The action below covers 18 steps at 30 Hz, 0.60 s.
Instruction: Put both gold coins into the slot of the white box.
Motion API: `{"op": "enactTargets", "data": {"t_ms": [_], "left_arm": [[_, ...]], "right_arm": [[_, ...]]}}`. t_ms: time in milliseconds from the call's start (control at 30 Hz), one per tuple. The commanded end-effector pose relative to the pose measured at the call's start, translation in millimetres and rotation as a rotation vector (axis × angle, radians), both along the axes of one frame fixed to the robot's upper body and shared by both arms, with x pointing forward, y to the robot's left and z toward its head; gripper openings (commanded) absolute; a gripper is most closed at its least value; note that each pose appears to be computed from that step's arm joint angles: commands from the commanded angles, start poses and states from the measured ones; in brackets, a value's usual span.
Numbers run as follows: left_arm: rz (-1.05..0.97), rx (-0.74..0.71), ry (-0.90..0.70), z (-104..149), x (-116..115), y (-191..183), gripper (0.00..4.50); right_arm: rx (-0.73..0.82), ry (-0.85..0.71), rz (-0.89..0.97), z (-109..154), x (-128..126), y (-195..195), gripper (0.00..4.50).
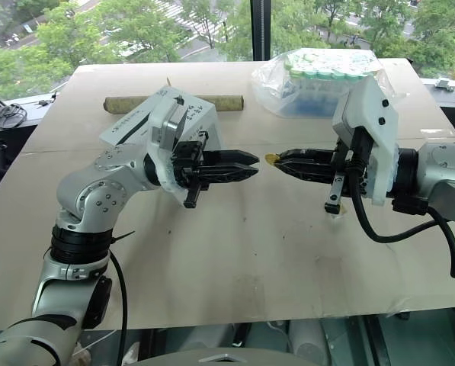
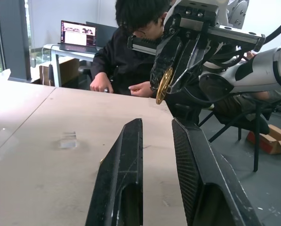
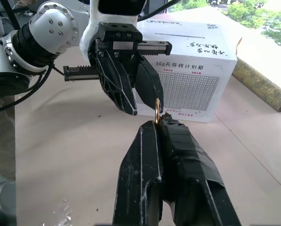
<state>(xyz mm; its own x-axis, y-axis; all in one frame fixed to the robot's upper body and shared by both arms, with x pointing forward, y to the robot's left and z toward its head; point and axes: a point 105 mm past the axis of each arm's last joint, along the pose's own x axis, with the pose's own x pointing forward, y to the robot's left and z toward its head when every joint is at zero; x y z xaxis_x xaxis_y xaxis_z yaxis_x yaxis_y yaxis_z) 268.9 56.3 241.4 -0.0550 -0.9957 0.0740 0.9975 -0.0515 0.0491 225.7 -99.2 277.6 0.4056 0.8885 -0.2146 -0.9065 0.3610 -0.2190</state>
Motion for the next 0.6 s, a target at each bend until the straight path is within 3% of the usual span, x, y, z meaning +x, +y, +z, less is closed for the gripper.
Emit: {"op": "enactTargets", "data": {"t_ms": [33,600], "left_arm": [[-0.008,-0.020,-0.042,8.2,-2.7,0.6,0.98],[-0.020,-0.034,-0.041,14.9,-6.5,-4.4,0.98]], "right_arm": [[0.009,-0.026,0.019,4.9,-4.2,2.8,0.00],[0.016,-0.028,0.031,2.3,-2.5,9.0,0.00]]}}
